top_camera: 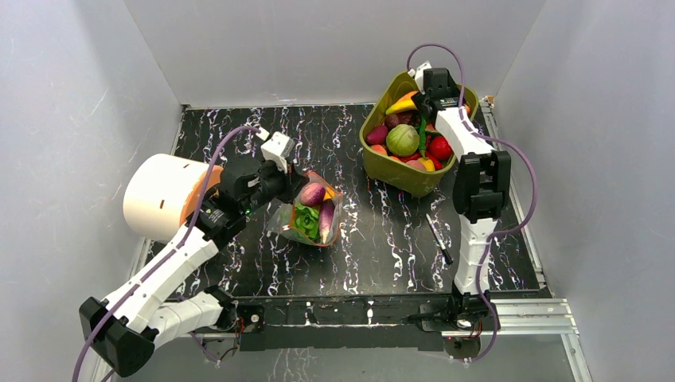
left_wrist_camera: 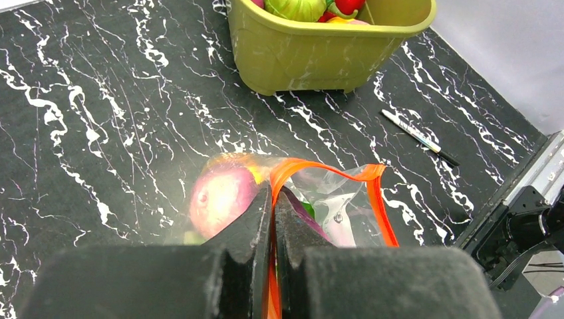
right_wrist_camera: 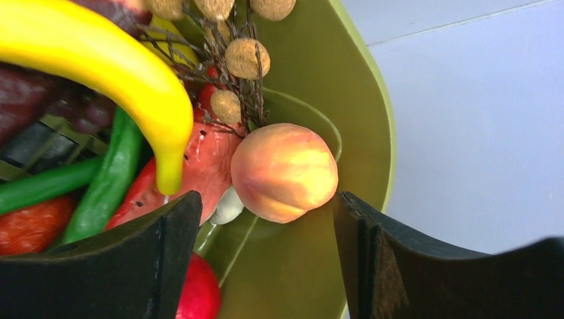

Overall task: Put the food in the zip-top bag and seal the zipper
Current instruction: Pick up the fake fruit from the bin.

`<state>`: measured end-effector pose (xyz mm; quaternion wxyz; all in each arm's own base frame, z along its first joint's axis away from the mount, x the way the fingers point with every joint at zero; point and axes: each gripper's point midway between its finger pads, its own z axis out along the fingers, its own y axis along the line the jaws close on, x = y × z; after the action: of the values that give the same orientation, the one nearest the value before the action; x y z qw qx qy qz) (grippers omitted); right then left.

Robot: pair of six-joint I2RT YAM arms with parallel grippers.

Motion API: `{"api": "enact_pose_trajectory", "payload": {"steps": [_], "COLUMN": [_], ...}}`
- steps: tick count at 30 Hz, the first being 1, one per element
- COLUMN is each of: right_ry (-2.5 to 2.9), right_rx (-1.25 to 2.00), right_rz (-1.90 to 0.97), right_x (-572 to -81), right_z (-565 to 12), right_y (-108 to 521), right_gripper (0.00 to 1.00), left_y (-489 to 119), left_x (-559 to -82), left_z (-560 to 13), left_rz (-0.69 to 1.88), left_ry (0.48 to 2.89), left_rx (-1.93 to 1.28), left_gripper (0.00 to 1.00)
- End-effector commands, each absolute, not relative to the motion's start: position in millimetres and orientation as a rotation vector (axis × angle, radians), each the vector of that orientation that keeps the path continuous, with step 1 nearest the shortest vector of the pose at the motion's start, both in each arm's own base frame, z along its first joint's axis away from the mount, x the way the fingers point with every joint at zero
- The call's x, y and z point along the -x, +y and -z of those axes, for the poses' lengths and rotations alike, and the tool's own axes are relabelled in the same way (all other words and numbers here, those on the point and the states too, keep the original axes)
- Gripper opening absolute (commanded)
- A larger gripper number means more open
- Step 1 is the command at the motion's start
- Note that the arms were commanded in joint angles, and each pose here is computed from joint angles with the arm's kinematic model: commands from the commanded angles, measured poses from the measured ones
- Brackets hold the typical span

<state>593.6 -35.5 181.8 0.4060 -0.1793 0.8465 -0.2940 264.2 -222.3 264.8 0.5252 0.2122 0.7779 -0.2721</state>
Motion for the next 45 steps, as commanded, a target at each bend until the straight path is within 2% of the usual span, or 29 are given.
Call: {"api": "enact_pose_trajectory", "payload": {"steps": [1,8,15,20,24,34,45], "right_ry": [2.102,2.14,2.172,2.156,2.142,2.097,2.071], "right_rx": [0.524,0.618,0.644,0.622,0.589,0.464,0.387], "right_rz": [0.841,0.84,0.909,0.914,0.921,0.788,0.579], "right_x": [-605,-614,-617,-616,-616,-599,-555], "right_z": [-196,-171,-149,-153,-159,-196,-224], "right_y": [-66,-70,-84,-90,-95,-83,-58], "right_gripper": [0.73,0.81,0.8,0.74,0.6,0.55,0.49], "left_y": [-231,-236,-242,-243,-246,-232,-236], "left_x": [-269,-272,-271,-270,-270,-280,-270], "left_z": [-291,-284,-282,-282,-279,-258,-265], "left_rz": [0.683,0.697,0.734,0.758,0.788,0.652,0.71], "left_ry": [1.79,1.81,1.83,1.826,1.832,1.965,1.958], "left_rx": [-0.52,-0.519,-0.516,-0.49,-0.469,-0.443,-0.459], "left_gripper": [0.0,0.0,0.0,0.0,0.0,0.0,0.0]}}
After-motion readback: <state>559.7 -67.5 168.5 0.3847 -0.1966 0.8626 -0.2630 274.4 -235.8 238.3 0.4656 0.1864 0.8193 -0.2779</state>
